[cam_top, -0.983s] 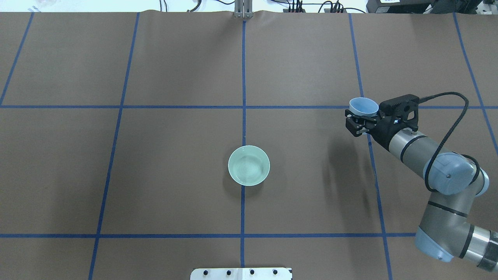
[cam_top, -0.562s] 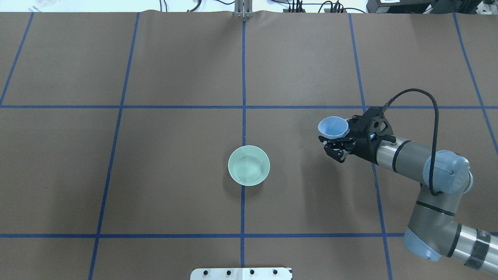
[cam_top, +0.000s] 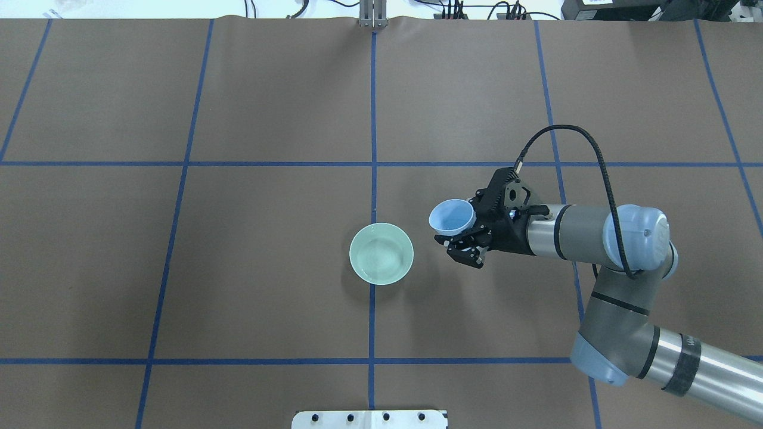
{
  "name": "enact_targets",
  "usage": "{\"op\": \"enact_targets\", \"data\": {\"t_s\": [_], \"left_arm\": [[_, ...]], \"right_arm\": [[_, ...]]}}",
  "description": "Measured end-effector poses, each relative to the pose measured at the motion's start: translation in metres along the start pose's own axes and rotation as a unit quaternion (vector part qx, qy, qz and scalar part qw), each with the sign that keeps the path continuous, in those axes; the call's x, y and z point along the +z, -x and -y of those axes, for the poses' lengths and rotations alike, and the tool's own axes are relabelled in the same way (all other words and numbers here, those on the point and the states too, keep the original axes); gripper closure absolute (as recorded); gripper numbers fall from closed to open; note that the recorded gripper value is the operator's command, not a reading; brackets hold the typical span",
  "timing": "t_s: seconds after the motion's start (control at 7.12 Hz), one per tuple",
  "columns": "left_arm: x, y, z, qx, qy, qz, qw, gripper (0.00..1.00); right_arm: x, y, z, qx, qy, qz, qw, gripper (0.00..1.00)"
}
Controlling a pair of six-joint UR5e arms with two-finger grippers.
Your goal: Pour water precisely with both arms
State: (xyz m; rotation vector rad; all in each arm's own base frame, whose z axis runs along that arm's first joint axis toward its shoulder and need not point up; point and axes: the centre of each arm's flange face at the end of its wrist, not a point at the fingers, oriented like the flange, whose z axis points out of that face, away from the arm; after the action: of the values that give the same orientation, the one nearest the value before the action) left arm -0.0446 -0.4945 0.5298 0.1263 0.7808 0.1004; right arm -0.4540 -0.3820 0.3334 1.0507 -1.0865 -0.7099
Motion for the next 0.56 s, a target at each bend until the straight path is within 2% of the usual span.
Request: {"op": "enact_targets", "data": {"t_s": [0.28,0.56], "left_arm": [[0.003,0.003,0.0,-0.003,0.003,0.0,1.0,0.0],[0.006,0.006,0.0,-0.008,0.006,0.0,1.0,0.0]], "right_arm": [[0.021,0.01,0.026,0.008,0.053,-0.01,0.9985,1.0],[0.032,0.032,0.052,0.013,0.089,-0.016,0.9958,1.0]]}}
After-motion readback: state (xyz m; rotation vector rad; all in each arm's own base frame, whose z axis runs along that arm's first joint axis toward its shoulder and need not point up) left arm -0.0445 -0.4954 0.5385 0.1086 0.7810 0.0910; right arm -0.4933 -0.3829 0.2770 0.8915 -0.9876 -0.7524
